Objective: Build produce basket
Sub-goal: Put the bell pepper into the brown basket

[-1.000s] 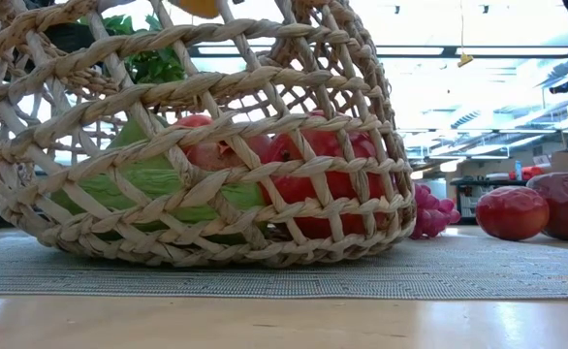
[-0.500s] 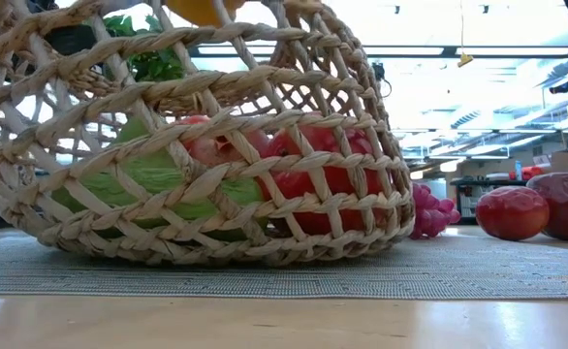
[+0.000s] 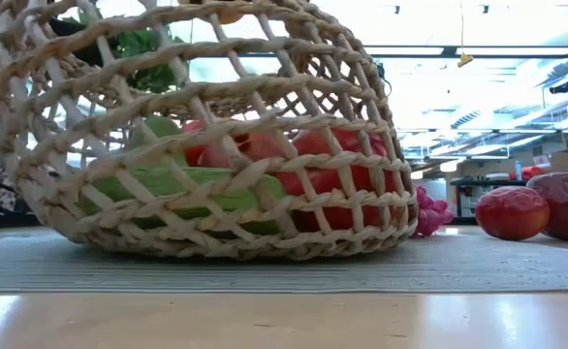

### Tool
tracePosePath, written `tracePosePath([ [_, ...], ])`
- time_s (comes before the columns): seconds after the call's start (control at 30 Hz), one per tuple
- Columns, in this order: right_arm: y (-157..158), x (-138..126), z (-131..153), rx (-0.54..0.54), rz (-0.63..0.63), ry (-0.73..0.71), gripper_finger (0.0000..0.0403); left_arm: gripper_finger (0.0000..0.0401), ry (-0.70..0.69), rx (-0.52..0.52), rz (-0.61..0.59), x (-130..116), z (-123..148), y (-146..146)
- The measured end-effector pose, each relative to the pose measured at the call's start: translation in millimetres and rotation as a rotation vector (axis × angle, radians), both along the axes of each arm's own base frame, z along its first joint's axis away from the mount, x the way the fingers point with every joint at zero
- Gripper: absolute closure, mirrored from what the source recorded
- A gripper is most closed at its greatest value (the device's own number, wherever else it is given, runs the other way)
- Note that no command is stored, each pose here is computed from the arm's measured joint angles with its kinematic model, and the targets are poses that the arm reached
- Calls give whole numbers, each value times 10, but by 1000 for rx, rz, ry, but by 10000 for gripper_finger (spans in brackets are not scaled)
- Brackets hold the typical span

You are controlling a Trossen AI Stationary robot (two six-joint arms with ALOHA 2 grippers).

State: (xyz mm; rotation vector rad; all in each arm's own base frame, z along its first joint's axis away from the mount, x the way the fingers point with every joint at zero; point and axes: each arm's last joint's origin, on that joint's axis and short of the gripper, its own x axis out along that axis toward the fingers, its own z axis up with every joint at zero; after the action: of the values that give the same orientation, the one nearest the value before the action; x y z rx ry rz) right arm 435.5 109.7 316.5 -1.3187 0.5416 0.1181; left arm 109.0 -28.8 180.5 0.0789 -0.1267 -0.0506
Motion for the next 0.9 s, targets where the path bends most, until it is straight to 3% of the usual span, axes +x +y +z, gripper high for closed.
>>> tracePosePath([
  [0.17,51,-9,6,9,8,-10,81,366,0,0,0,0,0,0],
  [0.37,59,1,23,178,-55,-67,81,369,0,0,0,0,-1,0],
  [0.47,46,-12,21,314,-102,-74,81,373,-1,0,0,0,1,0],
  [0.67,-108,33,6,695,-122,-44,81,368,-1,0,0,0,0,0],
  [0.8,-238,32,81,885,-272,-50,81,365,0,0,0,0,0,0],
  [0.9,-324,-5,322,1031,-363,-79,81,368,0,0,0,0,0,0],
])
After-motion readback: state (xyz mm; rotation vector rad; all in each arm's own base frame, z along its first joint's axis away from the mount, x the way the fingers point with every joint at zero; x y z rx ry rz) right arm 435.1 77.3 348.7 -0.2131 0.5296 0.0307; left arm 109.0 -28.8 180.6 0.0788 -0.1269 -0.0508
